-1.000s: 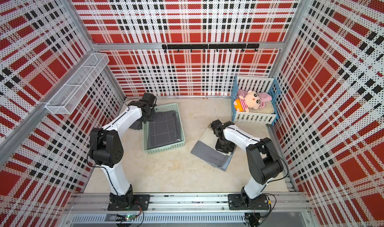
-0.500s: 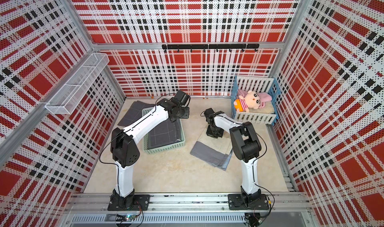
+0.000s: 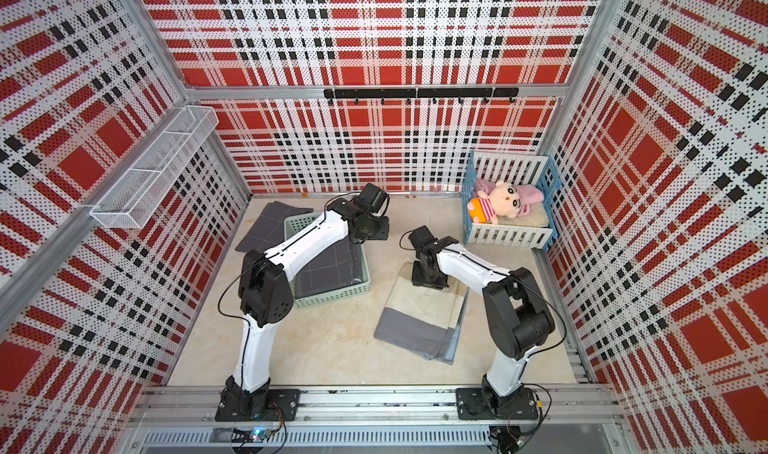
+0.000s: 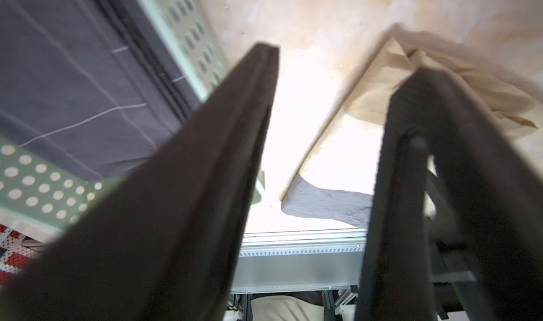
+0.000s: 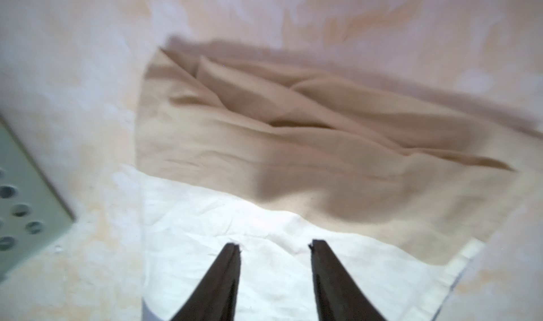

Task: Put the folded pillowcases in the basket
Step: Move the basket to the center of the board, then pick up the pillowcase at the center of the board.

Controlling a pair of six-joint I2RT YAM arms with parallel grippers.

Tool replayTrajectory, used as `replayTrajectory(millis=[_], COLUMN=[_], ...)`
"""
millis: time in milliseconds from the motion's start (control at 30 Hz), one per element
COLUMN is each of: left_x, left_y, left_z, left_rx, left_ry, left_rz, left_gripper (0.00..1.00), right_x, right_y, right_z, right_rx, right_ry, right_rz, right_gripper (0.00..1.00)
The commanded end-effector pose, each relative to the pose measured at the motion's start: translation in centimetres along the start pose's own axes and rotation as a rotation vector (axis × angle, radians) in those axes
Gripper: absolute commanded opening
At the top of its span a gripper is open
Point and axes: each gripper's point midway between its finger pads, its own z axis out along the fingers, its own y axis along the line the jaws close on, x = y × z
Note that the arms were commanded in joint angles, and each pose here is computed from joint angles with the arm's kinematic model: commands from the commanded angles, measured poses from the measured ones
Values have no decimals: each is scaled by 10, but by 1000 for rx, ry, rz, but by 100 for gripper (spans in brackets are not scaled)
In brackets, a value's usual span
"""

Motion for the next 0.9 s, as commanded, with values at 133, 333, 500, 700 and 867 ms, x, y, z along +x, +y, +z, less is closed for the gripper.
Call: replayTrajectory(millis=[133,333,500,700,867], left_x=[47,88,110,122,129], left_y=[-64,-65,-51,-31,-25], left_z=[42,68,85,88,101], left_rx=[121,90,36,-22,-36], left_ry=[123,214,267,288,308], left_rz=[84,107,96,112,122], left_gripper=[48,49,41,28,9], right_x=[62,93,110,130,137], right_y=[-45,-65,-70,-71,-74], right_z=[-17,-25,-29,-24,-21], right_rx=[60,49,52,62,86], right_ry=[104,106,129,165,180], right_rz=[173,258,270,274,270], right_gripper=[68,78,78,79,79])
